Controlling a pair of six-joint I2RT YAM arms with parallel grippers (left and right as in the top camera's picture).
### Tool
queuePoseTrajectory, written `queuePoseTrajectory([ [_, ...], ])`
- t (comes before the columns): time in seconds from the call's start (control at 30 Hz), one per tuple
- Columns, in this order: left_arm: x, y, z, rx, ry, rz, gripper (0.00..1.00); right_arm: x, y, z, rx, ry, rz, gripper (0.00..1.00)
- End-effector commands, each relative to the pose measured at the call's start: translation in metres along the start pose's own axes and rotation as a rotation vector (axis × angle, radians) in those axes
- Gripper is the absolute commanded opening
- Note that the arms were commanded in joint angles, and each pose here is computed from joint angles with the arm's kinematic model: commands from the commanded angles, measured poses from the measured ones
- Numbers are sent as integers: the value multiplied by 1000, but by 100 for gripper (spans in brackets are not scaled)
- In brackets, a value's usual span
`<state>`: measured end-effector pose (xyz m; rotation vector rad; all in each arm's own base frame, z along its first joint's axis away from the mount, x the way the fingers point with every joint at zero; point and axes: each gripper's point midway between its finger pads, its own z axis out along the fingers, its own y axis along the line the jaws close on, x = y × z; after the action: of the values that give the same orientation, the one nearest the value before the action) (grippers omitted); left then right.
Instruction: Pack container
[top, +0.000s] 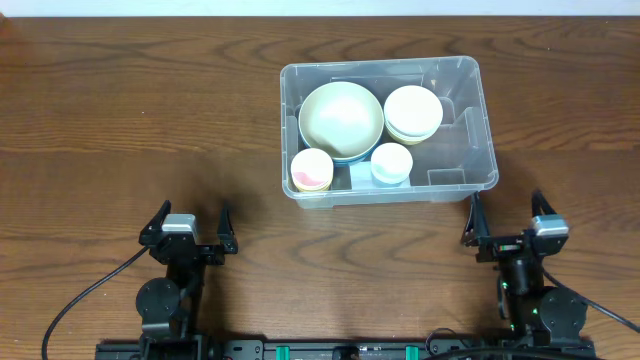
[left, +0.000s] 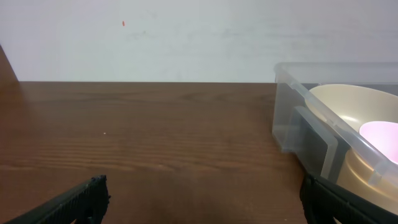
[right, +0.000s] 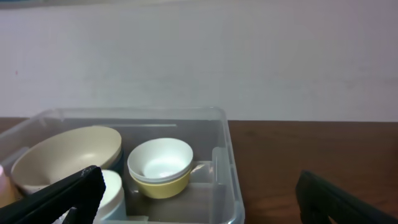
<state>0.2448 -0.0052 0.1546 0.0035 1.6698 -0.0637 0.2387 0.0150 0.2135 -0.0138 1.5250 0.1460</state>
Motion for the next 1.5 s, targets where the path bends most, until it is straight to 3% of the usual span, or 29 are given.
queuePoseTrajectory([
  [0.0, 15, -1, 1, 8, 45, 10, 98, 5, 6, 0, -34, 1, -48, 99],
  [0.43, 15, -1, 1, 8, 45, 10, 98, 52, 3, 4, -41, 102, -89, 99],
  [1.47, 15, -1, 1, 8, 45, 10, 98, 53, 3, 4, -40, 106, -100, 99],
])
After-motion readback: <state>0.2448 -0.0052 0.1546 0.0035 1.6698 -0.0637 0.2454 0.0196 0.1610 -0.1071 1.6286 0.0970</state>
